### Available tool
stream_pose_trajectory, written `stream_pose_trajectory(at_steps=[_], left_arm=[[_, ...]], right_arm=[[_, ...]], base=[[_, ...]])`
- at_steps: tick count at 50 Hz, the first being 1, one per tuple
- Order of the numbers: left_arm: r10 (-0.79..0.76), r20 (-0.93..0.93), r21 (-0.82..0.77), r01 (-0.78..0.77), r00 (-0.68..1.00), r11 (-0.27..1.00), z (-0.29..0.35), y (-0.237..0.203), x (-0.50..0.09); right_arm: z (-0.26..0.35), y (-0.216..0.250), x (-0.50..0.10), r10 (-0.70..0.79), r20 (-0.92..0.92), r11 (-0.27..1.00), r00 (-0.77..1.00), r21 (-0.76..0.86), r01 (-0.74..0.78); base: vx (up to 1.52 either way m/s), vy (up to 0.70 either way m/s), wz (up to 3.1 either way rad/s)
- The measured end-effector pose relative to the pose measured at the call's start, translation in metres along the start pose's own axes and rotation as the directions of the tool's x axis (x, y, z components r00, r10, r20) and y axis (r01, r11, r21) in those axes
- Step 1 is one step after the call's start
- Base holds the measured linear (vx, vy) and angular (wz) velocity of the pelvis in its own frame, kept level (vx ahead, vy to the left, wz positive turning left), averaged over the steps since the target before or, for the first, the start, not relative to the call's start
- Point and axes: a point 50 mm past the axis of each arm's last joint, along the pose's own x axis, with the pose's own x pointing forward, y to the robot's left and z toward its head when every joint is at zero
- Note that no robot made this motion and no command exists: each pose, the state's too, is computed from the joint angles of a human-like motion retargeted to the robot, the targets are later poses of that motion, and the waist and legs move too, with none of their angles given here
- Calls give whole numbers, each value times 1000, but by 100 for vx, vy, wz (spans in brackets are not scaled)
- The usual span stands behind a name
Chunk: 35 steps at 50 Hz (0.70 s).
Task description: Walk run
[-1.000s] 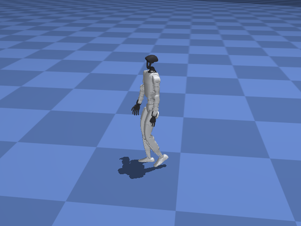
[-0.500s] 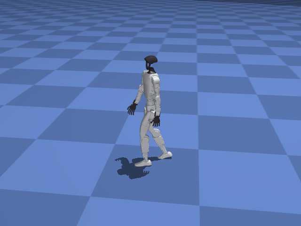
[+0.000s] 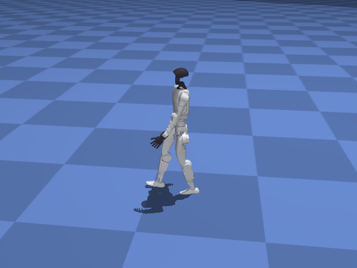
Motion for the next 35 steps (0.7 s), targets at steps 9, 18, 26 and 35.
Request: stream_pose_trajectory(at_steps=[9,18,26,35], left_arm=[[-15,-43,5,15,999,1000,-16,-7,-4],[-86,-264,20,94,961,995,-102,-37,-41],[-126,-475,-38,123,871,992,-169,-63,-89],[-158,-642,-93,128,750,987,-216,-91,-140]], right_arm=[[-6,3,-1,14,-27,1000,1000,3,-14],[24,10,4,17,30,1000,999,25,-18],[109,16,3,34,217,999,976,-1,-34],[210,21,-22,58,489,998,870,-52,-37]], base=[[57,-22,32],[57,-23,4],[47,-16,4],[42,-8,-12]])
